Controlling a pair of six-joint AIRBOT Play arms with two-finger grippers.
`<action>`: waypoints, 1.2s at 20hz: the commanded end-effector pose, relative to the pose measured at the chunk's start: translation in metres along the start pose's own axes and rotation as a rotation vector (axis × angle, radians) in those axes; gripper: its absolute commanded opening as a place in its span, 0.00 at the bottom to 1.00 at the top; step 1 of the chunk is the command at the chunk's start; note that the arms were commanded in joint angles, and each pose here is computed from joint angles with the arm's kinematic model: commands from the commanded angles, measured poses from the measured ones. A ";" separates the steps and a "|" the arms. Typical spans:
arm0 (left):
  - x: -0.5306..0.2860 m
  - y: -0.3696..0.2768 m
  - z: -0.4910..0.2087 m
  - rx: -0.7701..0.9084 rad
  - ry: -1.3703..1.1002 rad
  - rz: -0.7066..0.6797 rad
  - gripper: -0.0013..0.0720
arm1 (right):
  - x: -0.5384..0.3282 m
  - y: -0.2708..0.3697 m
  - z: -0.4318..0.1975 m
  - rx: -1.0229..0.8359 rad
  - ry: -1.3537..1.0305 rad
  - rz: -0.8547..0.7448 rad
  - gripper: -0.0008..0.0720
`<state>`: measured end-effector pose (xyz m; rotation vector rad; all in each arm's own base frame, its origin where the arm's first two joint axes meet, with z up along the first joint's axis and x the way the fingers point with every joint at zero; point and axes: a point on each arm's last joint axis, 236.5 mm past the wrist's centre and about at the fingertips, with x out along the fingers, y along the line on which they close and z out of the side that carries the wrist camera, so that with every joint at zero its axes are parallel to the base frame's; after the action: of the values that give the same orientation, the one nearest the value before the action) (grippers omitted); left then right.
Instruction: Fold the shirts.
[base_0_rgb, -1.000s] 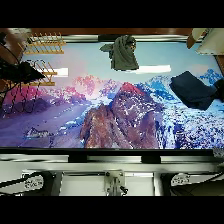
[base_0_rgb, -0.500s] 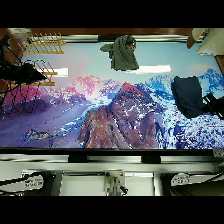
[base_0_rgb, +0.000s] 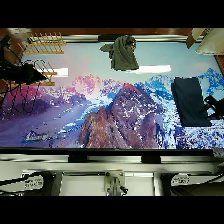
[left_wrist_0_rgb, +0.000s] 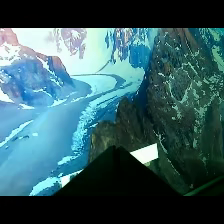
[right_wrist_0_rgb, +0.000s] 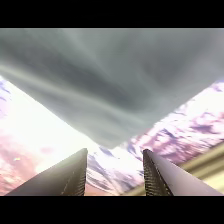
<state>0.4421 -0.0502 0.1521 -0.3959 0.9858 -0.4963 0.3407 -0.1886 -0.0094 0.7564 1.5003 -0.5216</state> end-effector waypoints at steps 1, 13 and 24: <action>0.007 0.007 -0.007 0.059 0.036 0.064 0.06 | -0.063 -0.005 0.023 -0.080 -0.161 -0.047 0.65; 0.068 0.055 -0.060 0.231 0.369 0.660 0.48 | -0.037 0.254 -0.094 -0.705 -0.115 0.204 0.65; 0.081 0.059 -0.066 0.069 0.366 0.555 0.48 | -0.014 0.276 -0.133 -0.782 -0.024 0.209 0.65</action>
<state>0.4297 -0.0510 0.0350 0.0910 1.3796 -0.0846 0.4520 0.0845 0.0501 0.2714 1.4149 0.2022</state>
